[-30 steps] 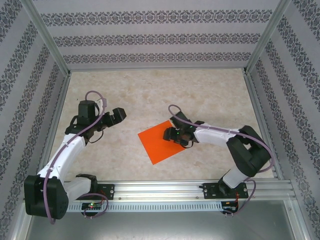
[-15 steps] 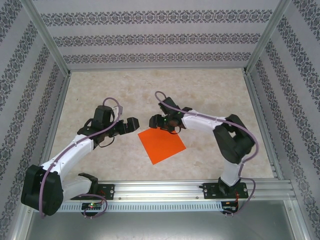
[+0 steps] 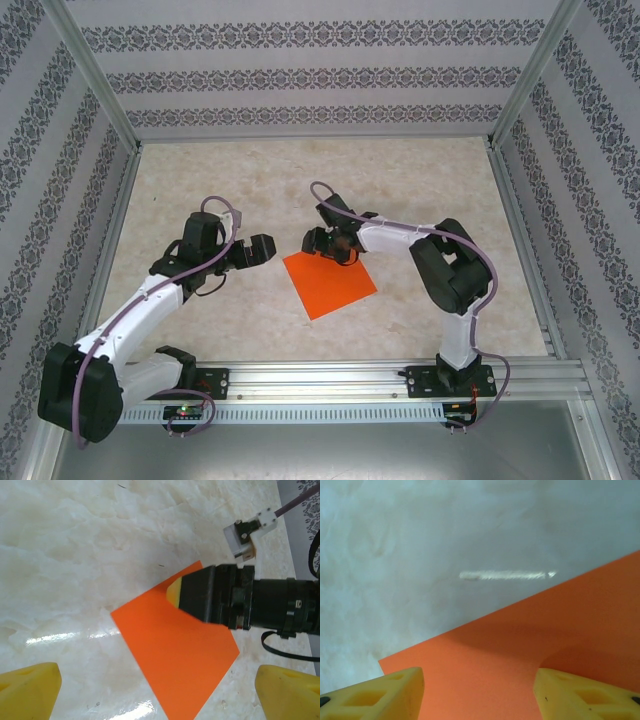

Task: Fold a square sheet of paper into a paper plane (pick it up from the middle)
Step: Move the square sheet of paper to the center of the table, then fold the square sheet of paper in half at the center of the table.

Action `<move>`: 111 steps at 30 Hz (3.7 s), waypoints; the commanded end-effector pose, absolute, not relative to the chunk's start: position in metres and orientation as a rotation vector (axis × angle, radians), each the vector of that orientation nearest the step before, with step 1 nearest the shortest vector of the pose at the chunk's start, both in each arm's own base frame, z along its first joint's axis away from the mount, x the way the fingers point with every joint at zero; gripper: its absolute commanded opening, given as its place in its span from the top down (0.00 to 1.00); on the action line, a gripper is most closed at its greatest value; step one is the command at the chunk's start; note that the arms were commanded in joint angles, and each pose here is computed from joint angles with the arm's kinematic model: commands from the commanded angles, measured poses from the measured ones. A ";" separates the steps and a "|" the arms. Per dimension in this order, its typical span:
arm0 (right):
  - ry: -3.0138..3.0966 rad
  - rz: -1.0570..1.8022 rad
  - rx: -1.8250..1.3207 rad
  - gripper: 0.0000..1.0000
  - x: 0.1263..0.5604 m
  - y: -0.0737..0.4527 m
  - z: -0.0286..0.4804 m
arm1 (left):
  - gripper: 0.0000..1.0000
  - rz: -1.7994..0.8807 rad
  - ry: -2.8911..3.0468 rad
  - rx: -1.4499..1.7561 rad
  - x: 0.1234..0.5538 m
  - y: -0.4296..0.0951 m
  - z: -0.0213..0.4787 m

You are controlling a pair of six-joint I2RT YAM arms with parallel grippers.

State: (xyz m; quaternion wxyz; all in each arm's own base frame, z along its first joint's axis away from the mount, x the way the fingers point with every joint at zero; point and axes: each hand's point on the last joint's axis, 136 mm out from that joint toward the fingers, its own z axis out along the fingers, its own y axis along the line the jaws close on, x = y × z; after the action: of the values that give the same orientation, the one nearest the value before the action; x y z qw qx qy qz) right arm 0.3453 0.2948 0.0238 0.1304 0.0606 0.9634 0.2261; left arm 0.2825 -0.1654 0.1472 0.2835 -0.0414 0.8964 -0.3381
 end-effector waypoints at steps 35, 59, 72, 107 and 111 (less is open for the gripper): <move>2.821 0.266 0.142 0.37 0.278 0.226 0.029 | 0.00 -0.813 2.284 -0.072 0.287 -0.157 0.161; 2.820 0.071 -0.073 0.28 0.286 0.252 0.065 | 0.00 -0.872 2.309 -0.035 0.282 -0.165 0.154; 2.893 0.004 0.057 0.12 0.289 0.262 0.039 | 0.00 -0.949 2.435 -0.019 0.283 -0.181 0.131; 3.020 -0.007 0.041 0.09 0.271 0.262 -0.026 | 0.00 -0.984 2.451 0.006 0.279 -0.186 0.128; 3.007 0.013 0.018 0.10 0.276 0.266 -0.017 | 0.00 -0.982 2.454 0.005 0.278 -0.186 0.127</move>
State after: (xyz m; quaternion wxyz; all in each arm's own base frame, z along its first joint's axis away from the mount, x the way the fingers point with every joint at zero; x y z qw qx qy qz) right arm 0.2907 0.2650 0.0097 0.1063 0.0129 0.9942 0.0055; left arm 0.2728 -0.1780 0.1139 0.2297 -0.0222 0.9080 -0.3497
